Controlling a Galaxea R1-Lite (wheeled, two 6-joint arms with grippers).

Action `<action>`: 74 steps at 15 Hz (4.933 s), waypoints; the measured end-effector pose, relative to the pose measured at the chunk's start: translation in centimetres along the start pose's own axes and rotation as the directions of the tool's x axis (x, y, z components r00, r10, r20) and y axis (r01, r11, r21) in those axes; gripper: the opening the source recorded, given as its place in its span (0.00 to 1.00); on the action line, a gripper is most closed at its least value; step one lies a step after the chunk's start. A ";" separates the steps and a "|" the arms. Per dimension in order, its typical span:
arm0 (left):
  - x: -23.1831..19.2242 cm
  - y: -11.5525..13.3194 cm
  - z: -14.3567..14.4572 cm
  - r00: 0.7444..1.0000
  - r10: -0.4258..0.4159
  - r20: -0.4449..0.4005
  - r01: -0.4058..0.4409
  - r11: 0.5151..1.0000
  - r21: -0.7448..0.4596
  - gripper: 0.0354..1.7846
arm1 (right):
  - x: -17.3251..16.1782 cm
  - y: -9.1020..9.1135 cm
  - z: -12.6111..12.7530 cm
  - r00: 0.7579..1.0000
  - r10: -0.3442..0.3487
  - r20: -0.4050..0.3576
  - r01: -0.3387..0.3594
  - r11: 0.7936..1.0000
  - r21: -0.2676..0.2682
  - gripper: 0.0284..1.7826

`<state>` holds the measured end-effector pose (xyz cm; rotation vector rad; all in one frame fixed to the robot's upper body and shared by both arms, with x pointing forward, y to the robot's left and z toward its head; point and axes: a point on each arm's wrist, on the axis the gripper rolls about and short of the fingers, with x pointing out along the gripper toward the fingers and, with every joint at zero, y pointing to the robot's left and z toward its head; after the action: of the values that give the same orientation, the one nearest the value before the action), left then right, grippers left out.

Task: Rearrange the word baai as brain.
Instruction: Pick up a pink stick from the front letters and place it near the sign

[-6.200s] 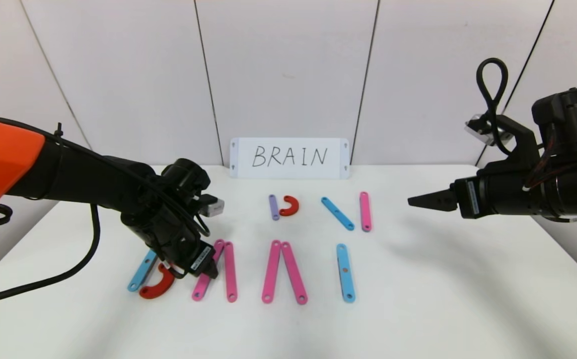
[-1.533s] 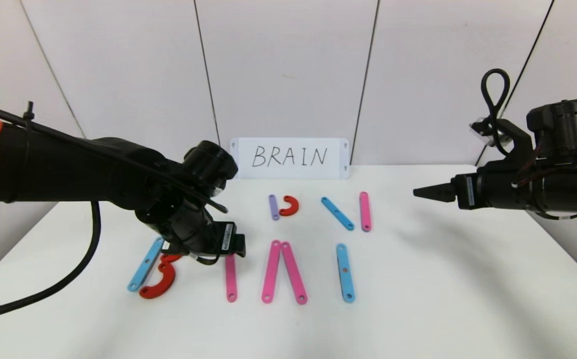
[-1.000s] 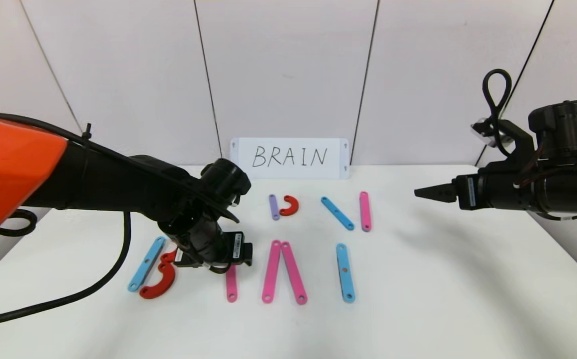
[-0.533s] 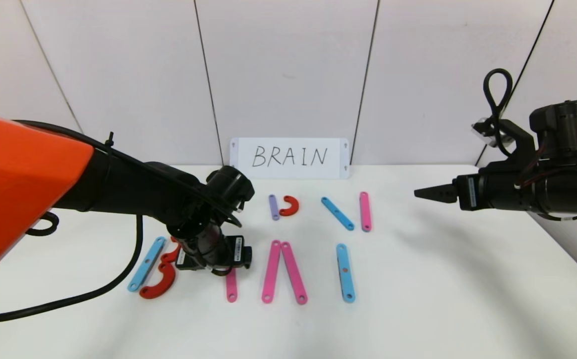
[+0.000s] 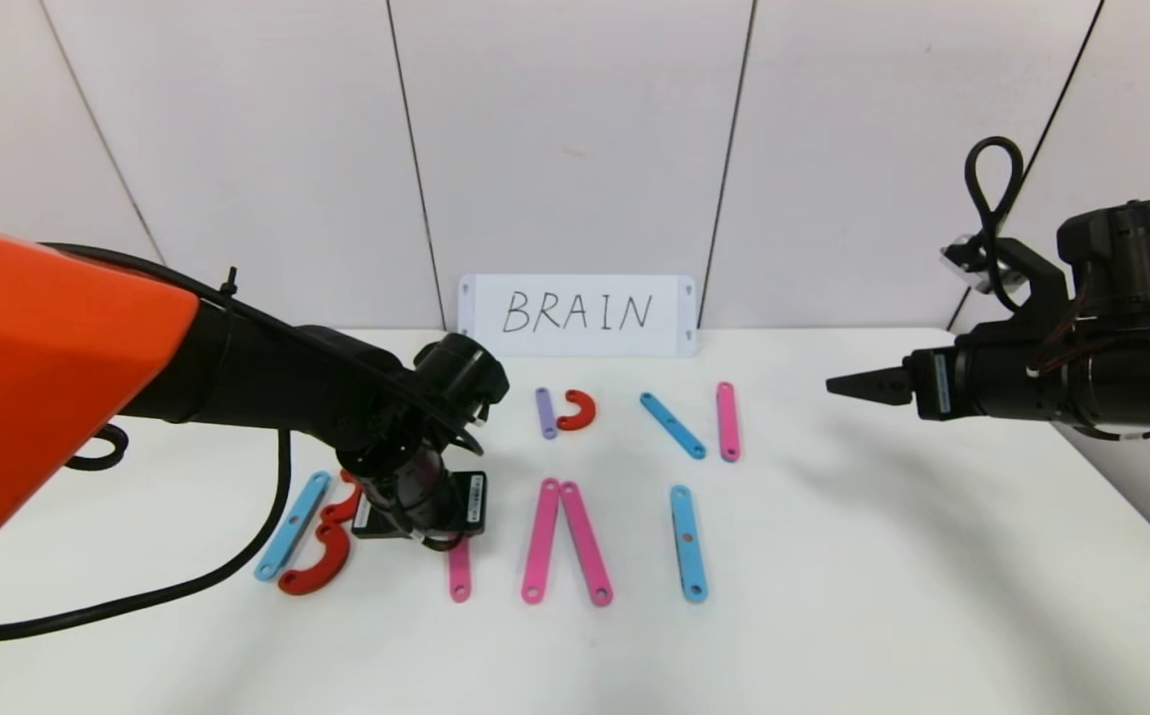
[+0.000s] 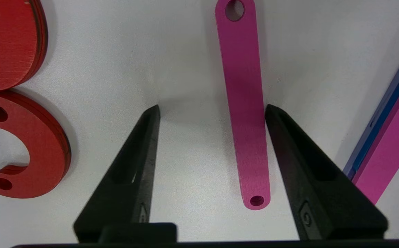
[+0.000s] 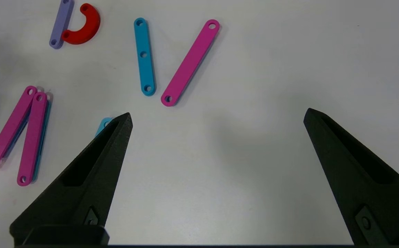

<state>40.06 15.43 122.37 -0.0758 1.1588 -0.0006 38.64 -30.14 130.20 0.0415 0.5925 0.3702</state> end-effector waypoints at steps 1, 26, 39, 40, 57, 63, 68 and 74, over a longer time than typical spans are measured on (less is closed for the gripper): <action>0.0 0.0 0.0 1.000 0.001 0.000 -0.001 1.000 0.000 0.44 | 0.0 0.0 0.0 1.000 0.000 0.000 0.000 1.000 -0.001 0.98; -3.5 -6.8 7.7 0.927 -0.226 0.300 0.217 0.974 0.065 0.14 | -1.8 0.6 0.0 1.000 0.003 0.031 -0.002 1.000 -0.009 0.98; 1.7 -11.8 8.1 0.842 -0.407 0.354 0.351 0.912 0.213 0.14 | -2.8 0.8 0.1 0.998 0.000 0.056 0.000 1.000 -0.015 0.98; 2.1 -11.9 8.0 0.844 -0.405 0.350 0.349 0.912 0.214 0.14 | -2.8 0.8 0.1 0.998 0.000 0.056 0.001 1.000 -0.014 0.98; 5.0 -12.9 7.8 0.830 -0.417 0.370 0.355 0.907 0.224 0.15 | -2.8 0.8 0.0 0.999 0.001 0.052 0.000 1.000 -0.014 0.98; 5.2 -13.0 7.9 0.825 -0.422 0.375 0.361 0.905 0.225 0.51 | -2.8 0.8 -0.1 0.999 0.000 0.051 0.000 1.000 -0.014 0.98; 5.2 -13.0 7.9 0.825 -0.423 0.374 0.362 0.905 0.226 0.91 | -2.8 0.8 -0.1 0.999 0.000 0.052 0.001 1.000 -0.014 0.98; 5.2 -13.1 7.8 0.826 -0.421 0.375 0.353 0.905 0.239 0.97 | -2.8 0.8 0.0 0.999 0.000 0.052 0.000 1.000 -0.015 0.98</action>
<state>49.75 2.59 121.50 -0.1619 0.6899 -0.4239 36.19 -30.38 131.80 0.0366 0.5384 0.3724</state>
